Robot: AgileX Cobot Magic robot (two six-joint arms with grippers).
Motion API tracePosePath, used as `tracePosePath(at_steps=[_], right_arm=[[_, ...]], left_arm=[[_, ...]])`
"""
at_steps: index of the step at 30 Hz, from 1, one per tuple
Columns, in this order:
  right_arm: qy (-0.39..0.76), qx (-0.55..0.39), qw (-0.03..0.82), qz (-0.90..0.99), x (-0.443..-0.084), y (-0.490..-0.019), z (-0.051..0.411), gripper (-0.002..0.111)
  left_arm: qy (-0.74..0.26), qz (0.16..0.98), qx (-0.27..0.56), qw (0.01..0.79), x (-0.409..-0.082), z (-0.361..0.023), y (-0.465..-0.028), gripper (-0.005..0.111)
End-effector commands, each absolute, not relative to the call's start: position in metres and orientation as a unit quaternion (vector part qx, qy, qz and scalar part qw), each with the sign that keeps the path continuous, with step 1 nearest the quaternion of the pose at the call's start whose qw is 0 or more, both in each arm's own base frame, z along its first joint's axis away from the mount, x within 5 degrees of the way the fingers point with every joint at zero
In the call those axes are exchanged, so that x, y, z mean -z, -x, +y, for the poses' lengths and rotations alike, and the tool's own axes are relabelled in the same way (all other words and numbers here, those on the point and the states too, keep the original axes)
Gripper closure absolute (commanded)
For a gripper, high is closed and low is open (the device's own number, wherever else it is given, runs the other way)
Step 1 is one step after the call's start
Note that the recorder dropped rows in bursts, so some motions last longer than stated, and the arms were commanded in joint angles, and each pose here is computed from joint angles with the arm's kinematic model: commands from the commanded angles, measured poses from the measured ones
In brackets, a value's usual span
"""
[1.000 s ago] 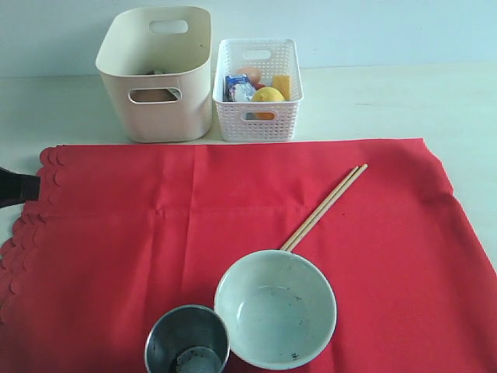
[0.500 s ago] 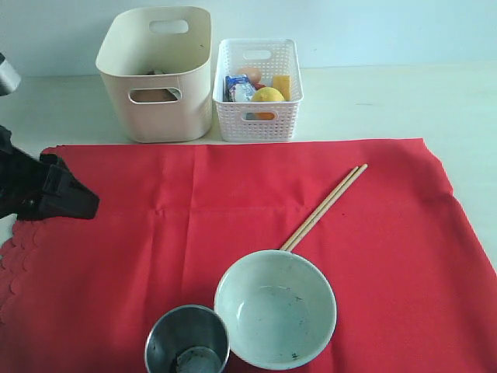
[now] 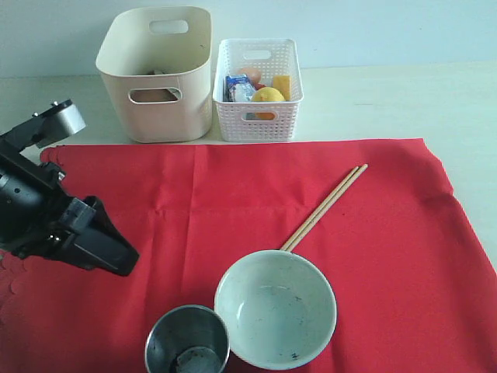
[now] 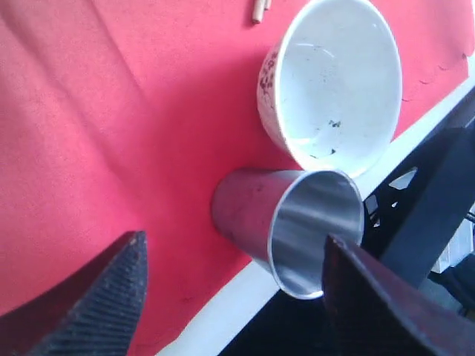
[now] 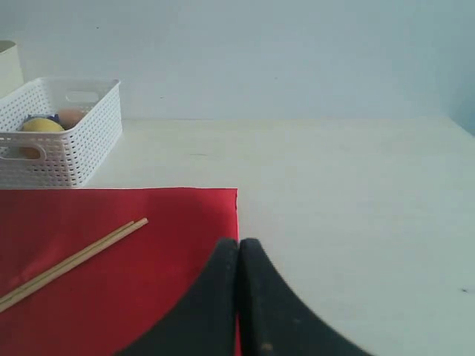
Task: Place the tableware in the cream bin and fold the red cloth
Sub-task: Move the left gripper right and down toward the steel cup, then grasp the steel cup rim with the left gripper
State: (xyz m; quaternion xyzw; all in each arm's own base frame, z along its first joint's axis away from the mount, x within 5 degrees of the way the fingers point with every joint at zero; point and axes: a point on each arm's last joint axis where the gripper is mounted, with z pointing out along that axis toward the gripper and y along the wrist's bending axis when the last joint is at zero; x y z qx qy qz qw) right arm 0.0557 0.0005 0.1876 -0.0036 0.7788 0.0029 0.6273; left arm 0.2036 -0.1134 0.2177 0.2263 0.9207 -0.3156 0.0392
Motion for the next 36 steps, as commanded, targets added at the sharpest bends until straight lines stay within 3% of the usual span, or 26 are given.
tracePosePath(at_steps=[1,8,29,36], right_arm=[[0.001,-0.001,0.634,0.773,-0.188,-0.056,0.000,0.108],[0.001,-0.001,0.634,0.773,-0.188,-0.056,0.000,0.108],[0.001,-0.001,0.638,0.770,-0.188,-0.055,0.000,0.108],[0.001,-0.001,0.638,0.770,-0.188,-0.055,0.000,0.108]], left_arm=[[-0.259,0.908,0.327,0.040,-0.220,-0.119,-0.202,0.042],[-0.340,0.896,0.282,0.035,-0.209,-0.145,-0.190,0.042],[-0.376,0.898,0.226,0.029,-0.165,-0.188,-0.187,0.043],[-0.370,0.903,0.219,0.019,-0.154,-0.190,-0.190,0.061]])
